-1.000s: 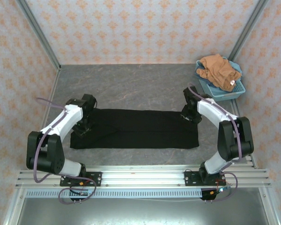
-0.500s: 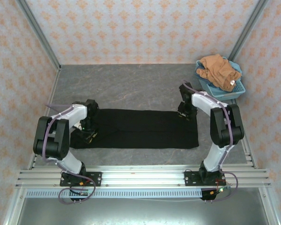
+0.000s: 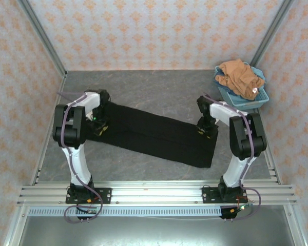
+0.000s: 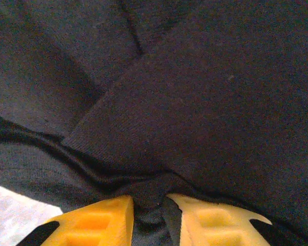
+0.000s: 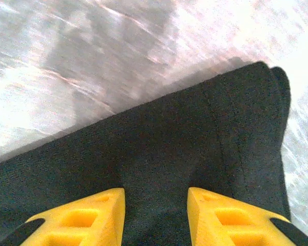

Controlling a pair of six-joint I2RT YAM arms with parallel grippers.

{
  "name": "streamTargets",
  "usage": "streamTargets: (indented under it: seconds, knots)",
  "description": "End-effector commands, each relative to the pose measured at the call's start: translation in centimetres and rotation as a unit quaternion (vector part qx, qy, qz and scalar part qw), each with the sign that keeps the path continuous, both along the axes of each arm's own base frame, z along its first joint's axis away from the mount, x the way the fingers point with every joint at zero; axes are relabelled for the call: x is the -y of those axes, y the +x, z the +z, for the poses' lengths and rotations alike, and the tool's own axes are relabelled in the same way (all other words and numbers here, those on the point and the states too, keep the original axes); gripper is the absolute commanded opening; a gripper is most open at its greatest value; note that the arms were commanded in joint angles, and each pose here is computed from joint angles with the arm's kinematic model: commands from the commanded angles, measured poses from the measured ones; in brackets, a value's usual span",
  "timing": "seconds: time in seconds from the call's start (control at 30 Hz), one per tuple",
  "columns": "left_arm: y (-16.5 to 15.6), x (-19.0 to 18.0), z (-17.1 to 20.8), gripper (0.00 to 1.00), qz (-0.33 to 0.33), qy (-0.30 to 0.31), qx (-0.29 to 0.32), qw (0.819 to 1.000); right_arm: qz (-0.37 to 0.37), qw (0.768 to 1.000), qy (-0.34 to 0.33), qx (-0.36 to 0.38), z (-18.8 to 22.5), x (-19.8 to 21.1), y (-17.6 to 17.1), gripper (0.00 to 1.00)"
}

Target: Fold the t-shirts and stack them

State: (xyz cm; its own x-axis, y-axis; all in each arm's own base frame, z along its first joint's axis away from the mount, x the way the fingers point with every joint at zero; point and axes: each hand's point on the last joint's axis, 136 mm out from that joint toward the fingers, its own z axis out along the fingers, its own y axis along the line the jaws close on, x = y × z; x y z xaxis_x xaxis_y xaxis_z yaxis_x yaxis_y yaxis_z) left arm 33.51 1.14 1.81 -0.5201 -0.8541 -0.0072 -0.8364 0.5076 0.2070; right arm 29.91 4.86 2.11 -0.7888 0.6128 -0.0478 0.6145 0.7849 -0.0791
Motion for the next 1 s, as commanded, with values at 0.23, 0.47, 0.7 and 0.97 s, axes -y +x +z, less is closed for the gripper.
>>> streamTargets:
  seconds: [0.23, 0.47, 0.7, 0.97]
  knots:
    - [19.0, 10.2, -2.9, 0.31, -0.125, -0.091, 0.172, 0.973, -0.11, 0.993, -0.012, -0.031, 0.5, 0.1, -8.6, 0.37]
    - [27.1, 20.0, -3.4, 0.35, -0.131, -0.186, 0.297, 0.927, -0.135, 0.99, 0.044, -0.022, -0.1, -4.9, -10.2, 0.37]
    - [33.0, 26.6, -2.9, 0.41, -0.068, -0.268, 0.427, 0.861, -0.156, 0.984, 0.089, -0.016, 0.1, -10.1, -9.5, 0.38]
    - [36.2, 25.8, 8.1, 0.64, -0.074, -0.26, 0.536, 0.8, -0.147, 0.986, 0.082, 0.004, 2.7, -10.7, -8.5, 0.41]
